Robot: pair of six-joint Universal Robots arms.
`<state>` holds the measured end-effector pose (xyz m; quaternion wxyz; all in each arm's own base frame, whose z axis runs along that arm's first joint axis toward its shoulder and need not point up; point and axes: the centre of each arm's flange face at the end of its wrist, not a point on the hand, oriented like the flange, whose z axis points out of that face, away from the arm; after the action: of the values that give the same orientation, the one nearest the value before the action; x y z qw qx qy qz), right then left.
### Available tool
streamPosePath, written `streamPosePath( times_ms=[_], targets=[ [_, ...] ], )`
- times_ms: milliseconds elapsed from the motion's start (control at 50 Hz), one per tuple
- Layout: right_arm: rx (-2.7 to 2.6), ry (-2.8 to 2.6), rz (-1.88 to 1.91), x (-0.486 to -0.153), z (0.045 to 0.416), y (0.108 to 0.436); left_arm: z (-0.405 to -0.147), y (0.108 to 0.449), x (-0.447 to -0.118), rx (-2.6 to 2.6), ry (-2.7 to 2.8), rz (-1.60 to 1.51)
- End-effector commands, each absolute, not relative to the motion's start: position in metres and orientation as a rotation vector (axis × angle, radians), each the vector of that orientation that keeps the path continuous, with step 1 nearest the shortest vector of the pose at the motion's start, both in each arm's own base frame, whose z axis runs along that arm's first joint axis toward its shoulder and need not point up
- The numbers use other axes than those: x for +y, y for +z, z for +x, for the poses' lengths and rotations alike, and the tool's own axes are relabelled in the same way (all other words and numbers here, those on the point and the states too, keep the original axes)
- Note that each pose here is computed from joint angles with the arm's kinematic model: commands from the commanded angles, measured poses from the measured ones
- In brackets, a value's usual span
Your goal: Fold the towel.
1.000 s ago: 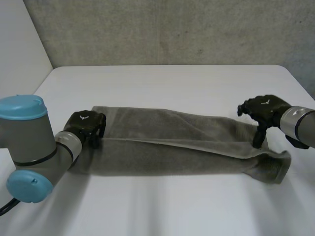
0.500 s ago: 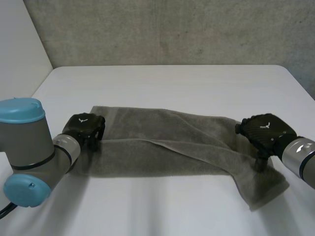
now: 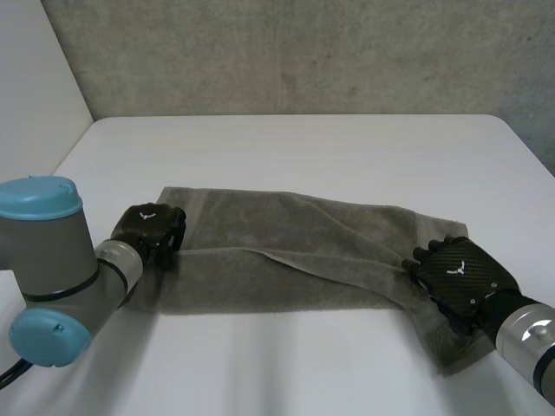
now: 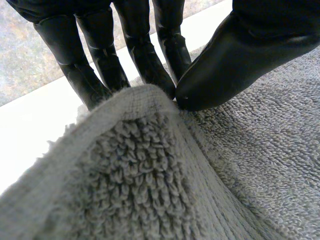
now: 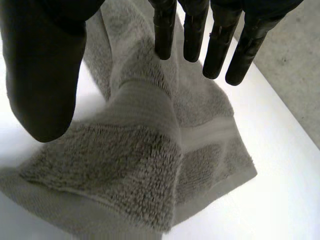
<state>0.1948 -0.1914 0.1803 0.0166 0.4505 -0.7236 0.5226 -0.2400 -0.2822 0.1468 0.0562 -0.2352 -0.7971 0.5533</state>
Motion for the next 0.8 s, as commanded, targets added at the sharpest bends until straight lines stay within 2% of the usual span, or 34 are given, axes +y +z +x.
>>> streamPosePath(
  times_ms=[20,160,240,320,360,380,420,440,460,480,500,520,540,580,600,620,640,660,680,700,740,760,800],
  targets=[
    [-2.260,1.603,1.339,-0.216,0.190,0.163,-0.239,0.147,-0.282,-2.420,1.678,-0.712],
    [-2.195,1.667,1.304,-0.237,0.192,0.167,-0.236,0.151,-0.282,-2.429,1.687,-0.708],
    [-2.210,1.658,1.288,-0.252,0.194,0.158,-0.236,0.157,-0.281,-2.416,1.704,-0.707],
    [-2.234,1.705,1.215,-0.260,0.194,0.165,-0.236,0.164,-0.280,-2.399,1.727,-0.706],
    [-2.236,1.824,1.110,-0.267,0.194,0.189,-0.235,0.178,-0.281,-2.366,1.778,-0.702],
    [-2.236,1.825,1.109,-0.268,0.194,0.189,-0.235,0.178,-0.281,-2.366,1.778,-0.702],
    [-2.237,1.937,1.019,-0.267,0.193,0.219,-0.232,0.199,-0.278,-2.330,1.836,-0.683],
    [-2.238,1.937,1.018,-0.267,0.193,0.219,-0.232,0.199,-0.278,-2.330,1.836,-0.683],
    [-2.252,1.972,0.990,-0.265,0.192,0.230,-0.228,0.212,-0.277,-2.307,1.875,-0.668],
    [-2.262,2.003,0.982,-0.262,0.192,0.240,-0.228,0.213,-0.277,-2.306,1.875,-0.668],
    [-2.262,2.004,0.982,-0.262,0.192,0.241,-0.224,0.228,-0.275,-2.281,1.920,-0.646],
    [-2.242,2.054,0.985,-0.258,0.192,0.257,-0.219,0.242,-0.274,-2.254,1.967,-0.625],
    [-2.242,2.054,0.985,-0.258,0.192,0.257,-0.219,0.242,-0.274,-2.254,1.967,-0.625],
    [-2.130,2.183,1.019,-0.246,0.194,0.300,-0.215,0.278,-0.266,-2.154,2.087,-0.592],
    [-2.130,2.184,1.020,-0.246,0.194,0.300,-0.215,0.278,-0.266,-2.154,2.087,-0.591],
    [-2.071,2.236,1.032,-0.241,0.194,0.321,-0.214,0.297,-0.260,-2.088,2.152,-0.579],
    [-2.030,2.265,1.042,-0.235,0.195,0.341,-0.214,0.298,-0.260,-2.088,2.152,-0.579],
    [-2.029,2.265,1.042,-0.235,0.195,0.341,-0.214,0.317,-0.254,-2.015,2.214,-0.572],
    [-2.030,2.257,1.050,-0.230,0.194,0.356,-0.215,0.334,-0.248,-1.955,2.260,-0.569],
    [-2.030,2.257,1.051,-0.230,0.194,0.356,-0.215,0.335,-0.248,-1.954,2.261,-0.569],
    [-2.143,2.168,1.094,-0.227,0.192,0.367,-0.213,0.360,-0.242,-1.898,2.308,-0.556],
    [-2.144,2.167,1.094,-0.227,0.192,0.367,-0.213,0.360,-0.242,-1.898,2.308,-0.556],
    [-2.250,2.017,1.153,-0.250,0.190,0.348,-0.213,0.365,-0.242,-1.917,2.290,-0.559]
  ],
)
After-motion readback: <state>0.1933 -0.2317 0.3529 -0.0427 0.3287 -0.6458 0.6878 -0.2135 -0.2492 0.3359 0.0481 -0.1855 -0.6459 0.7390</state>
